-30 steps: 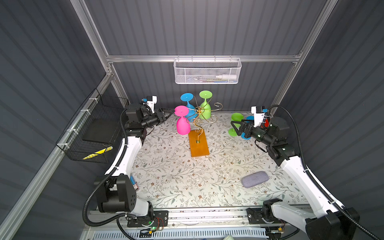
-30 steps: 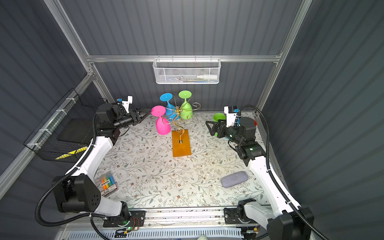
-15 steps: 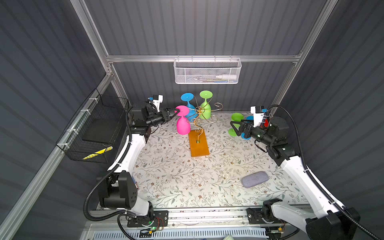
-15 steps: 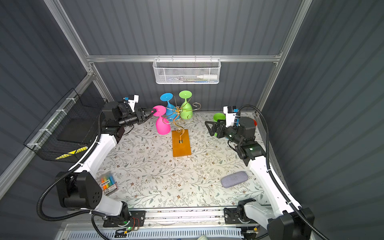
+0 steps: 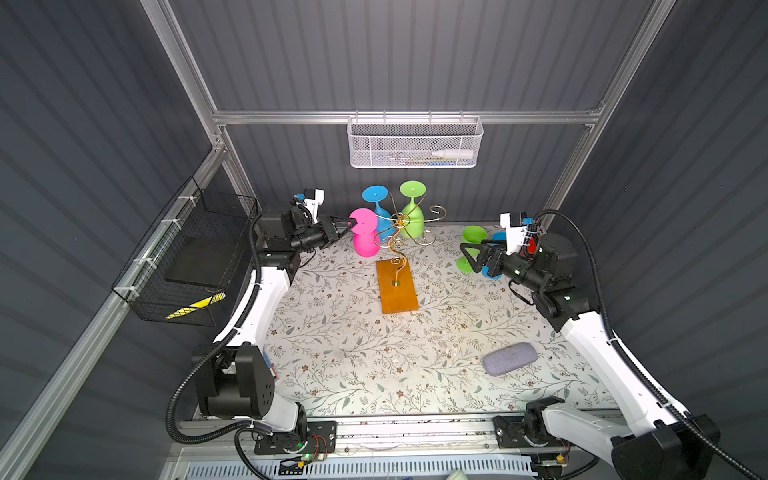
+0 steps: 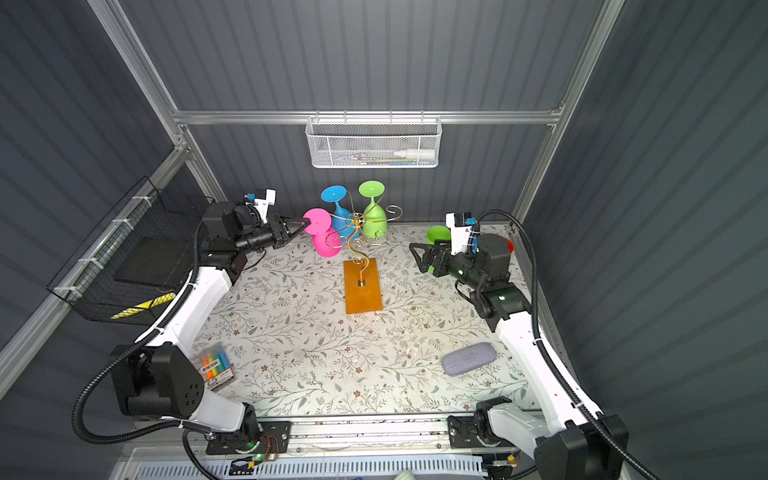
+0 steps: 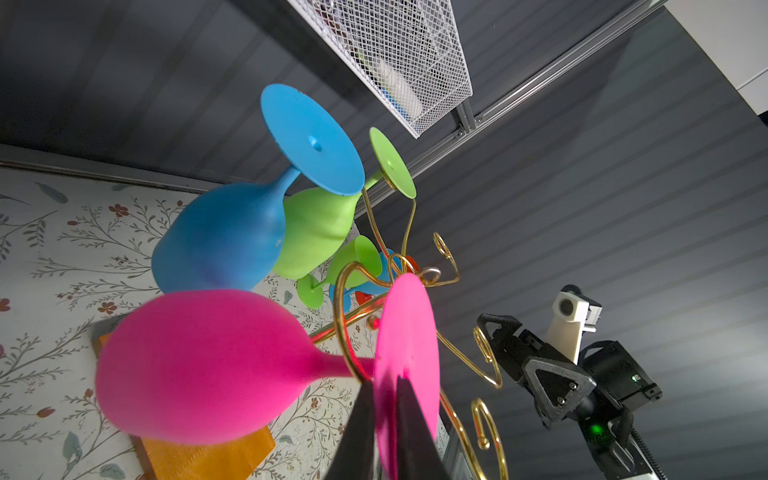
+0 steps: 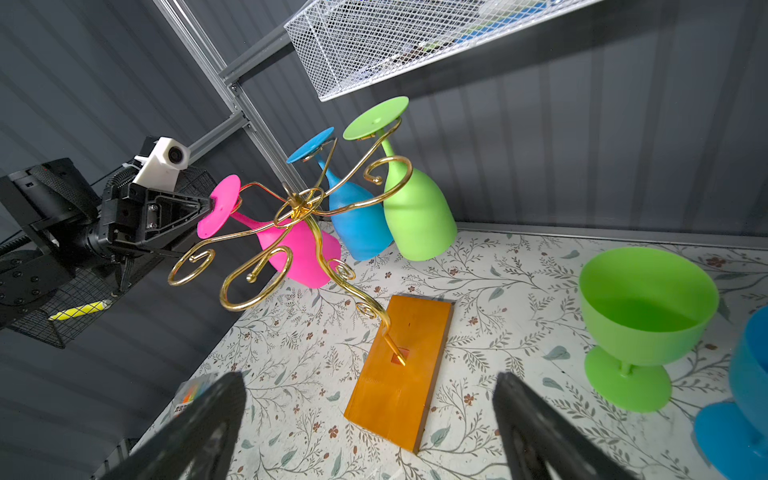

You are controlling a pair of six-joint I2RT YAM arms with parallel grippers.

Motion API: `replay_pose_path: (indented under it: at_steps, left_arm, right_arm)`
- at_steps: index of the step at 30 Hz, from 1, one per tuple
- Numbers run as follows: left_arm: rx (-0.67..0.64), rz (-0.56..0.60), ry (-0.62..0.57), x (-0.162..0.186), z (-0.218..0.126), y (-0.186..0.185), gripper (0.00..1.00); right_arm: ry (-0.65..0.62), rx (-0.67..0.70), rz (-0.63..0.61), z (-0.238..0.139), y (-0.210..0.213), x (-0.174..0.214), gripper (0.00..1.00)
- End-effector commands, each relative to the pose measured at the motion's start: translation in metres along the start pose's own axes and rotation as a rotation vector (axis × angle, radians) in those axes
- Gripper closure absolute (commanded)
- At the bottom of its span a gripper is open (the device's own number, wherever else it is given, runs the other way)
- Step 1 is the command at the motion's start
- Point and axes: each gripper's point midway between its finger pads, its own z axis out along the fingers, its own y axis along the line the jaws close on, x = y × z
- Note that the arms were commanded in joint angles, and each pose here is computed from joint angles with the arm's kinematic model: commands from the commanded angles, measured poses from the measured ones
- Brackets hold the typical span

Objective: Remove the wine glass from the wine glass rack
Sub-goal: 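Close the left gripper on the pink glass foot on the rack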

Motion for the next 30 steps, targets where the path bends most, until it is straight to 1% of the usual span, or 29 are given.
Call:
replay_pose_path:
  at_steps: [1,13,22,25,28,30]
  left_arm:
    - [0.018,0.043,-0.017,-0.007,-0.006,-0.02,0.9]
    - [-0.003,0.033,-0.011,-0.005,-0.011,-0.023,0.89]
    - [-0.022,0.033,-0.044,-0.013,-0.022,-0.028,0.88]
    - [-0.025,0.028,-0.049,-0.014,-0.024,-0.028,0.91]
    - [-0.02,0.028,-0.058,-0.016,-0.026,-0.03,0.98]
    - [-0.017,0.026,-0.063,-0.018,-0.026,-0.032,1.0]
  right_arm:
    - [-0.009,-0.021,-0.017,-0.001,0.008,-0.007,0.05]
    - [-0.003,-0.014,-0.017,-0.002,0.007,-0.005,0.04]
    - [-0.001,-0.017,-0.01,0.0,0.006,-0.004,0.04]
    - [-0.003,-0.017,-0.011,0.0,0.006,-0.005,0.04]
    - [-0.001,-0.019,-0.011,0.001,0.007,-0.004,0.04]
    - [0.0,-0.02,-0.011,0.0,0.007,-0.004,0.04]
